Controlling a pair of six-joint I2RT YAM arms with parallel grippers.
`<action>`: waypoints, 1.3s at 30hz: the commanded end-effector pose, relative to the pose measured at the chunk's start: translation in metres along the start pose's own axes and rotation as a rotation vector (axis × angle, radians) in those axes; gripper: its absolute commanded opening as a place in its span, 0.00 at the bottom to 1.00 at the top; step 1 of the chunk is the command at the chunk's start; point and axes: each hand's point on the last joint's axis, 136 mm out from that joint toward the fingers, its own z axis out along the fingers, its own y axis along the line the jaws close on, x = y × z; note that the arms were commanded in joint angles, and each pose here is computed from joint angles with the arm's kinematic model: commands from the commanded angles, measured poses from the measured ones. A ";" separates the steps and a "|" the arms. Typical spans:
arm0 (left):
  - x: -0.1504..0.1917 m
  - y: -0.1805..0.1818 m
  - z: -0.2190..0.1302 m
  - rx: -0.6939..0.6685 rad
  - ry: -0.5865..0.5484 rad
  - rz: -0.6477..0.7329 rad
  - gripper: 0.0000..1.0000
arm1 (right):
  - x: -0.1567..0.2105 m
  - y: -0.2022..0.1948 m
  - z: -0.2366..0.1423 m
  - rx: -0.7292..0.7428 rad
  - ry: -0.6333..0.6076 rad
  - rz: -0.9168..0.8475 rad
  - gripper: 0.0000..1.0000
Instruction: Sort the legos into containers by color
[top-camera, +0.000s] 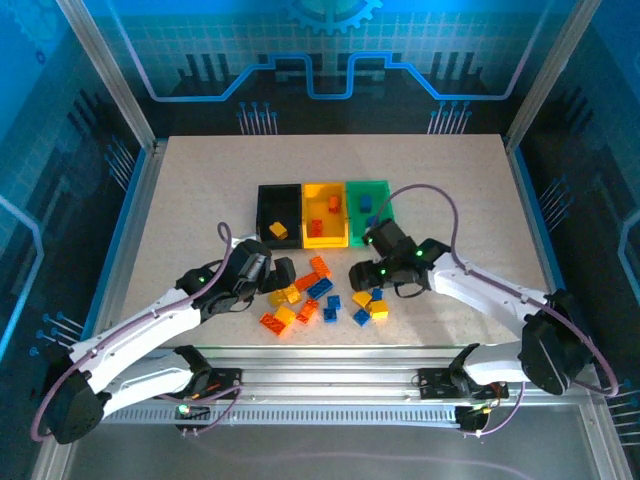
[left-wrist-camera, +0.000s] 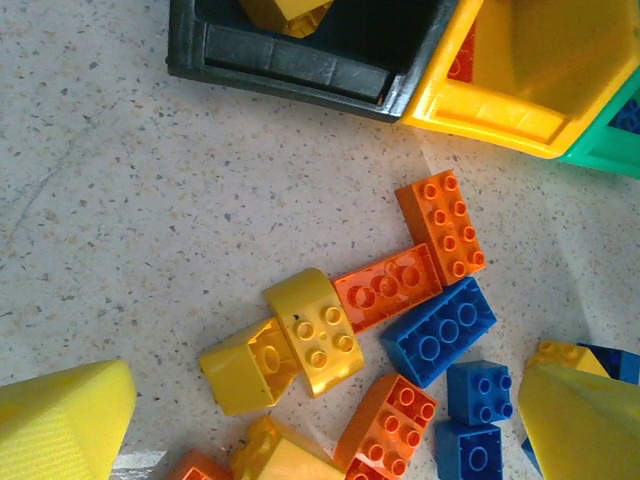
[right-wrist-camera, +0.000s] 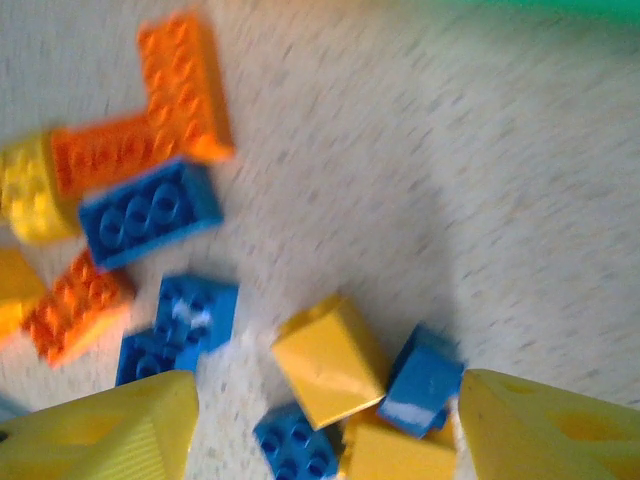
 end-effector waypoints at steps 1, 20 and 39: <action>0.006 0.007 0.002 -0.003 0.024 -0.018 0.99 | 0.015 0.023 0.010 -0.026 0.042 -0.186 0.69; 0.013 0.020 0.008 -0.013 0.046 -0.062 0.99 | 0.036 -0.007 0.061 0.173 0.178 -0.251 0.59; 0.012 0.024 0.008 -0.022 0.046 -0.079 0.99 | 0.019 -0.006 0.066 0.192 0.119 -0.249 0.32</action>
